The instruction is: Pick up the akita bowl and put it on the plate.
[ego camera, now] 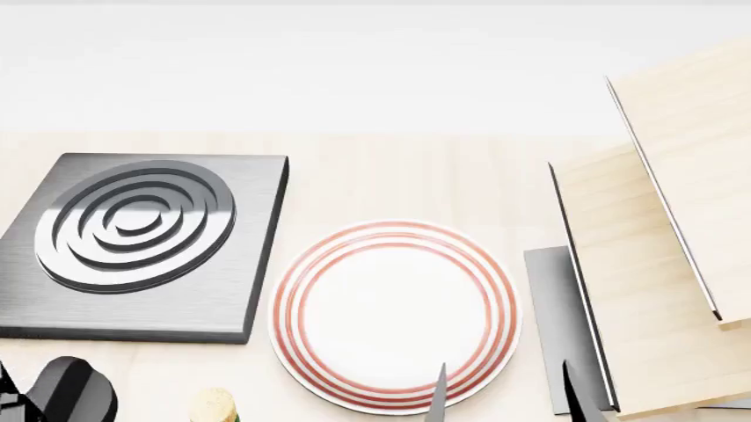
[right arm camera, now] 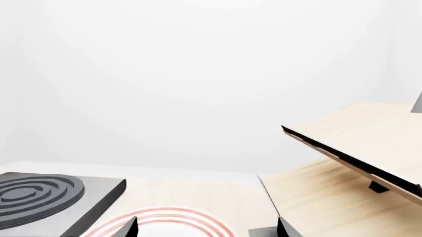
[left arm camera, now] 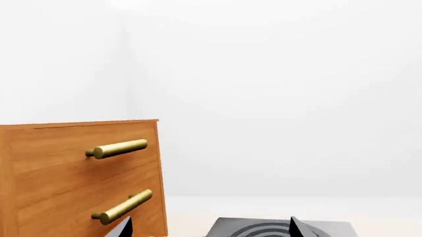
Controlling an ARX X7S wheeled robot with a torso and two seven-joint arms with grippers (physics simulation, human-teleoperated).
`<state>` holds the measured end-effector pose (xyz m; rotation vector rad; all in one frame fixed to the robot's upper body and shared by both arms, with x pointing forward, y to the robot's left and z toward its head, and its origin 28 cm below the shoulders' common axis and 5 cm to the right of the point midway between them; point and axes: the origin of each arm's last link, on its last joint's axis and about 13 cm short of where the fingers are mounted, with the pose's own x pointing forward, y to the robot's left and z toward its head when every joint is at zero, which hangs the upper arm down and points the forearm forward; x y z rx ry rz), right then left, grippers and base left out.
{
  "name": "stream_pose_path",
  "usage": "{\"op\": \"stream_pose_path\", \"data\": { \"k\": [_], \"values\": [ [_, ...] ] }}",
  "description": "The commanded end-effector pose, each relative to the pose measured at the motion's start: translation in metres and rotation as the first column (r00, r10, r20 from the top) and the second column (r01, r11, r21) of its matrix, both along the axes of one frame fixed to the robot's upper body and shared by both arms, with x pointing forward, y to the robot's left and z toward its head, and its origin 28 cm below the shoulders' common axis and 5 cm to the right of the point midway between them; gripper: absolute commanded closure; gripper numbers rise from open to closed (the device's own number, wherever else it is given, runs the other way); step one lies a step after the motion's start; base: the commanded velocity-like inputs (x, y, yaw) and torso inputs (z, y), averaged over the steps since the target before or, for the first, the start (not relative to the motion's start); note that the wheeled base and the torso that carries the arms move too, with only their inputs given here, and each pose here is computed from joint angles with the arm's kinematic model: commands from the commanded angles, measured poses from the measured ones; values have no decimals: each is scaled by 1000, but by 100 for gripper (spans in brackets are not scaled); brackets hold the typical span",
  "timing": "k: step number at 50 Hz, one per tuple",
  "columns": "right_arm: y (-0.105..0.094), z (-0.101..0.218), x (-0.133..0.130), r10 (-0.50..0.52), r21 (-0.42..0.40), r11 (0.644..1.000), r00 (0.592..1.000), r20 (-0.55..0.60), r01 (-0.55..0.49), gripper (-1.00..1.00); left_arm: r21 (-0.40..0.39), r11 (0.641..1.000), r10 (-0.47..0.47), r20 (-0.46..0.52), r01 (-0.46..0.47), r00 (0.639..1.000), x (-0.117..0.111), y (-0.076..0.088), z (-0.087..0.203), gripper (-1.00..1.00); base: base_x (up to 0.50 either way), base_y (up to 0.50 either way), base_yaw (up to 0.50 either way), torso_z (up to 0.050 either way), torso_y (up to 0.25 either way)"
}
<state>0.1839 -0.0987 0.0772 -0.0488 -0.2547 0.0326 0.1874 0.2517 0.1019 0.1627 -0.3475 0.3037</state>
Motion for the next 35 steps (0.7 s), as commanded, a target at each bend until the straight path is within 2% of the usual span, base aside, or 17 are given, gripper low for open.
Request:
{"op": "stream_pose_path", "data": {
  "k": [1, 11, 27, 31, 33, 35],
  "values": [
    [2, -2, -1, 9, -5, 1000, 1000, -3, -9, -100, 46, 997, 63, 25, -64, 998, -4, 10, 12, -100, 0, 0, 0, 0, 0],
    [4, -5, -1, 20, -14, 1000, 1000, -10, -20, -100, 108, 986, 126, 24, -127, 992, -6, 20, 20, -100, 0, 0, 0, 0, 0],
    [8, -11, -1, 45, -24, 999, 999, -29, -46, -100, 148, 968, 200, 33, -202, 979, -16, 38, 31, -100, 0, 0, 0, 0, 0],
    [9, -12, -1, 48, -25, 998, 998, -31, -49, -100, 175, 965, 196, 22, -196, 980, -23, 40, 35, -100, 0, 0, 0, 0, 0],
    [9, -12, -2, 53, -26, 998, 998, -32, -53, -100, 231, 950, 210, 17, -208, 978, -25, 41, 36, -100, 0, 0, 0, 0, 0],
    [9, -13, -1, 52, -26, 998, 998, -33, -53, -100, 235, 947, 220, 17, -218, 975, -26, 42, 37, -100, 0, 0, 0, 0, 0]
  ]
}}
